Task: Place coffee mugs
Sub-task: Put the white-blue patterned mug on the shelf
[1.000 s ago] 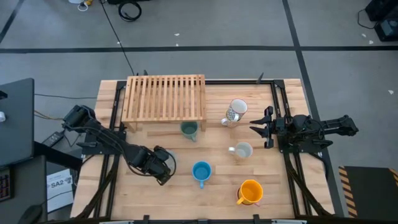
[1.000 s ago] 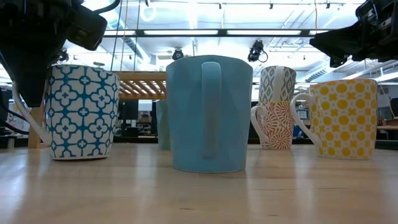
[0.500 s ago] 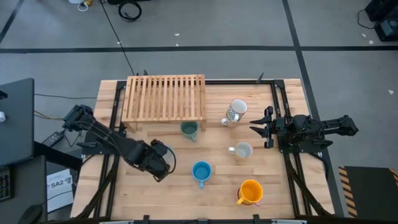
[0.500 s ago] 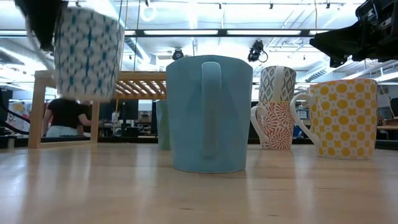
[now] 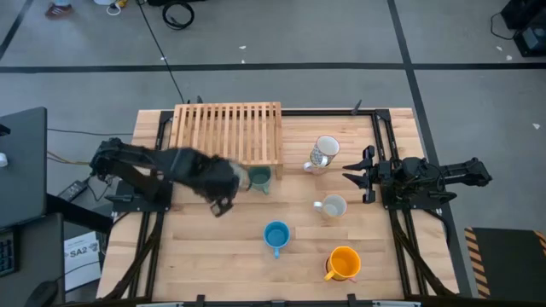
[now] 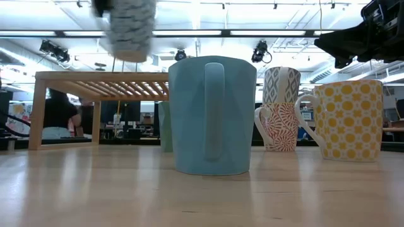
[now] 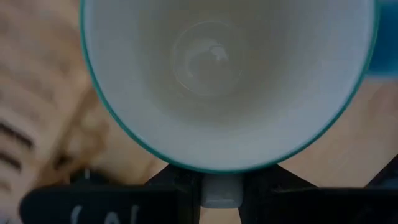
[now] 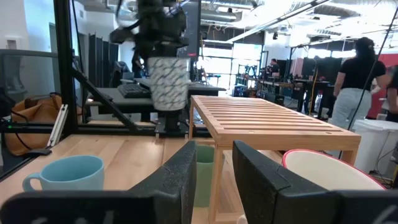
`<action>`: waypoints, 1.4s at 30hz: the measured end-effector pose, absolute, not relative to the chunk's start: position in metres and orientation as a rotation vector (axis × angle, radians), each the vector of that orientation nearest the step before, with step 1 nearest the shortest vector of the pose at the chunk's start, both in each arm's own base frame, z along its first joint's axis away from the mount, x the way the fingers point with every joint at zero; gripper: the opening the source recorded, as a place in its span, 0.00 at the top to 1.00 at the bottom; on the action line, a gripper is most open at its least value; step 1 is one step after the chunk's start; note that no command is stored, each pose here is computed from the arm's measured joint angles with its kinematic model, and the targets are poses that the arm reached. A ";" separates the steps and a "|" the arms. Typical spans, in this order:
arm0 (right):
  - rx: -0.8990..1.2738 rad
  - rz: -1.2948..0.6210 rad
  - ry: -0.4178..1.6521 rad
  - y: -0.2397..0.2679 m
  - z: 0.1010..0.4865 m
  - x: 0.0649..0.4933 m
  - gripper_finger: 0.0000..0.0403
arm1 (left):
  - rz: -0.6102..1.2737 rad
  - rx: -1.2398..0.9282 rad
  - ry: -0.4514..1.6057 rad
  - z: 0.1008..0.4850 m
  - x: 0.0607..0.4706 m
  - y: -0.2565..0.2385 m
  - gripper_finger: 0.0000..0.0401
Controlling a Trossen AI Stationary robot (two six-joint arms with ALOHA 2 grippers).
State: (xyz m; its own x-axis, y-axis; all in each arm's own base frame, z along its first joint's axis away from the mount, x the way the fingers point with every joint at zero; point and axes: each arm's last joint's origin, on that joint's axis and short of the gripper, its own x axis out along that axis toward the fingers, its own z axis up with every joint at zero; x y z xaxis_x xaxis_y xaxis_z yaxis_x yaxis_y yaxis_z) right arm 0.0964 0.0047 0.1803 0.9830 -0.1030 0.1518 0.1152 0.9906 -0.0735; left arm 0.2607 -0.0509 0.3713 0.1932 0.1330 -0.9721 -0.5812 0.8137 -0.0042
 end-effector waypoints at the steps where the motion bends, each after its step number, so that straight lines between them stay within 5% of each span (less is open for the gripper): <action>1: -0.082 -0.110 -0.148 0.005 0.180 0.096 0.73 | 0.517 -0.414 1.271 0.375 0.263 -0.043 0.83; 23: -0.082 -0.110 -0.148 0.005 0.180 0.096 0.73 | 0.798 -0.475 1.236 0.393 0.222 0.143 0.83; 42: -0.082 -0.110 -0.148 0.005 0.180 0.096 0.73 | 0.909 -0.504 1.276 0.393 0.167 0.205 0.83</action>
